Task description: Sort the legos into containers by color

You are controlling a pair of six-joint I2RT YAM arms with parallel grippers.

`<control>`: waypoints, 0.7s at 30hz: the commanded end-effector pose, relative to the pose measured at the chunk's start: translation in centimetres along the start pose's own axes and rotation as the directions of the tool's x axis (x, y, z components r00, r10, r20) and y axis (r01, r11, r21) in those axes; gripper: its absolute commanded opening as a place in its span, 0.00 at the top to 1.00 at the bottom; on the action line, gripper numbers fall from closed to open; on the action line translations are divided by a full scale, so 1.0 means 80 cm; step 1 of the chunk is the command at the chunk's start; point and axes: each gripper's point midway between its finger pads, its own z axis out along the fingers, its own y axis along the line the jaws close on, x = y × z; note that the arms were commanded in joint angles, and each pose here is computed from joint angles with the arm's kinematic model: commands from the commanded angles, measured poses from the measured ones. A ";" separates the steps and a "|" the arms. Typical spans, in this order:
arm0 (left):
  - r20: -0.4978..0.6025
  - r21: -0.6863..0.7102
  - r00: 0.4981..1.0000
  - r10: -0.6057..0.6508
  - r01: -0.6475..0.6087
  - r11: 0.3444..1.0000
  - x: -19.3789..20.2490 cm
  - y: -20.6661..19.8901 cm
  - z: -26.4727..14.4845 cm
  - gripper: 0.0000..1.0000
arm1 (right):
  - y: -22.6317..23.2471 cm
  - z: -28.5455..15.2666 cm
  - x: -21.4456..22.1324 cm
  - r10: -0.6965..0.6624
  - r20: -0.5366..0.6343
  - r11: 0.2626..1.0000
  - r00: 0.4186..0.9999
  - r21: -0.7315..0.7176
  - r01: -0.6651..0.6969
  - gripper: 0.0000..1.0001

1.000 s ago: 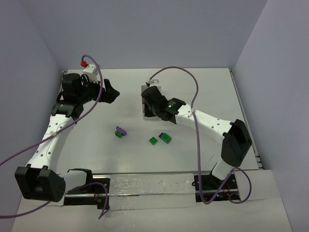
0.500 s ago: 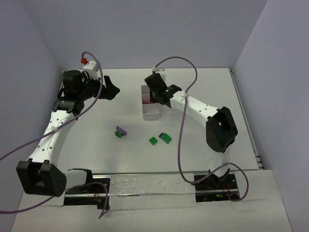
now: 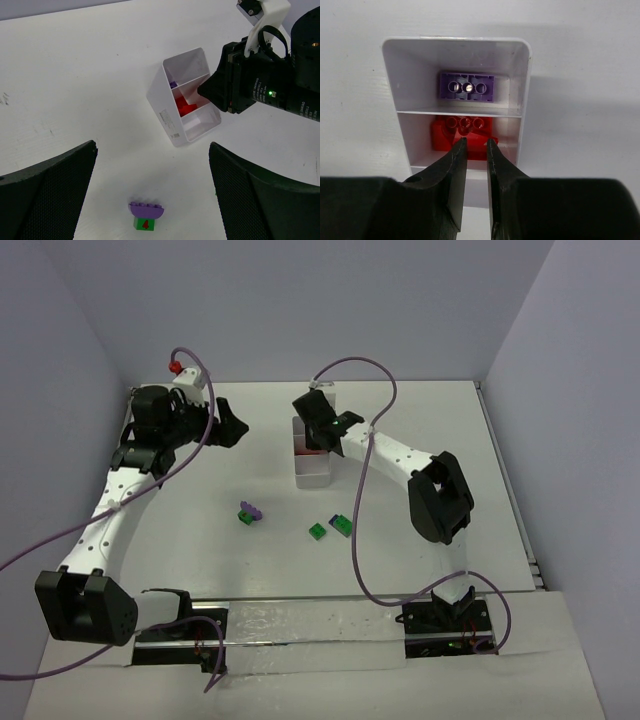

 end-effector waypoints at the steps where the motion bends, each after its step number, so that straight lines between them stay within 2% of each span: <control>1: -0.001 -0.012 1.000 0.024 -0.024 1.000 0.004 0.005 -0.002 0.01 | 0.000 -0.004 -0.025 0.016 0.046 1.000 0.999 0.009 -0.017 0.86; 15: -0.057 -0.020 0.996 0.065 -0.066 0.998 0.032 0.007 -0.020 0.01 | 0.002 -0.005 -0.006 0.002 0.008 1.000 1.000 -0.016 -0.002 0.57; 21: -0.061 -0.013 0.996 0.061 -0.062 0.998 0.035 0.005 -0.024 0.01 | 0.006 -0.025 -0.014 -0.004 0.022 0.998 1.000 -0.068 0.006 0.57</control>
